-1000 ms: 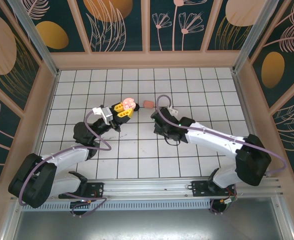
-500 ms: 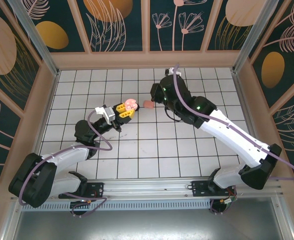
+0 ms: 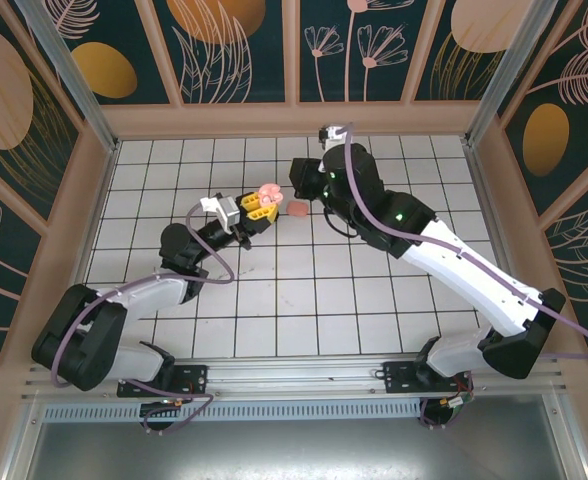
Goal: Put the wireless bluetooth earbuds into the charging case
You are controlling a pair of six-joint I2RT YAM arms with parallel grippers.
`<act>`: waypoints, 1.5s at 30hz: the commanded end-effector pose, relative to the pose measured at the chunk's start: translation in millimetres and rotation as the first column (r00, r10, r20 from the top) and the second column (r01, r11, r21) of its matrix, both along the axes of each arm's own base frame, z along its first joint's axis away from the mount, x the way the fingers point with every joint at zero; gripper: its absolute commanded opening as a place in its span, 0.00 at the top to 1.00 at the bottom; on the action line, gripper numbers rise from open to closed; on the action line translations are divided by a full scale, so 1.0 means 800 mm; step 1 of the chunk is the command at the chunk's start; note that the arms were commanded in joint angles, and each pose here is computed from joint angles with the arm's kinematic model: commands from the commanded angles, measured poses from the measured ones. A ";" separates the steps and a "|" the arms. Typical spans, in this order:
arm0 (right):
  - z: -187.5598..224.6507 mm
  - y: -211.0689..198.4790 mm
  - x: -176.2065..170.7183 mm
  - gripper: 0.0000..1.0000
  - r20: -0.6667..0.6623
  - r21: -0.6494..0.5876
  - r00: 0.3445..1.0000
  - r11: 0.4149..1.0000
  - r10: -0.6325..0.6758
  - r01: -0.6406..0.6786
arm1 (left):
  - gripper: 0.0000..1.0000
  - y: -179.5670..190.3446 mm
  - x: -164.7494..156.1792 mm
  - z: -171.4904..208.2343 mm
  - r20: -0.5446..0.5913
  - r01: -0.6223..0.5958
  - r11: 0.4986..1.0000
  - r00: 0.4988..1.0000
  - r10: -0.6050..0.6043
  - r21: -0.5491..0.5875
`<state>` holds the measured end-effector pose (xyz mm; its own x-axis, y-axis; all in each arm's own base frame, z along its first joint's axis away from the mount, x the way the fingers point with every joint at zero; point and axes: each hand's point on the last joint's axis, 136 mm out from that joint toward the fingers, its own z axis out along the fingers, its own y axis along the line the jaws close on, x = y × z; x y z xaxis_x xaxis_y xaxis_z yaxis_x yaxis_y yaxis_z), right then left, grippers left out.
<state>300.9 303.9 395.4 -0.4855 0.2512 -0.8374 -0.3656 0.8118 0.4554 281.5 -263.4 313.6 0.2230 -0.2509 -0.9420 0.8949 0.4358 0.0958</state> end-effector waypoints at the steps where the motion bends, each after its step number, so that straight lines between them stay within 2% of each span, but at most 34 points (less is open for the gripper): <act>1: 0.011 0.009 -0.006 0.83 0.045 0.026 0.998 0.999 0.034 -0.035 | 1.00 -0.003 -0.003 0.026 0.054 0.024 0.999 0.998 -0.021 -0.045; 15: -0.014 0.039 -0.017 0.83 0.018 0.026 0.996 0.996 0.087 -0.087 | 1.00 -0.005 0.001 0.032 0.059 0.030 0.998 0.998 -0.027 -0.062; 33: -0.039 0.052 -0.015 0.85 -0.021 0.009 0.995 0.995 0.102 -0.102 | 1.00 -0.003 -0.003 0.034 0.067 0.031 0.997 0.997 -0.027 -0.064; 45: -0.068 0.055 -0.018 0.86 -0.050 -0.053 0.993 0.993 0.102 -0.105 | 1.00 -0.003 -0.004 0.037 0.072 0.032 0.997 0.997 -0.027 -0.068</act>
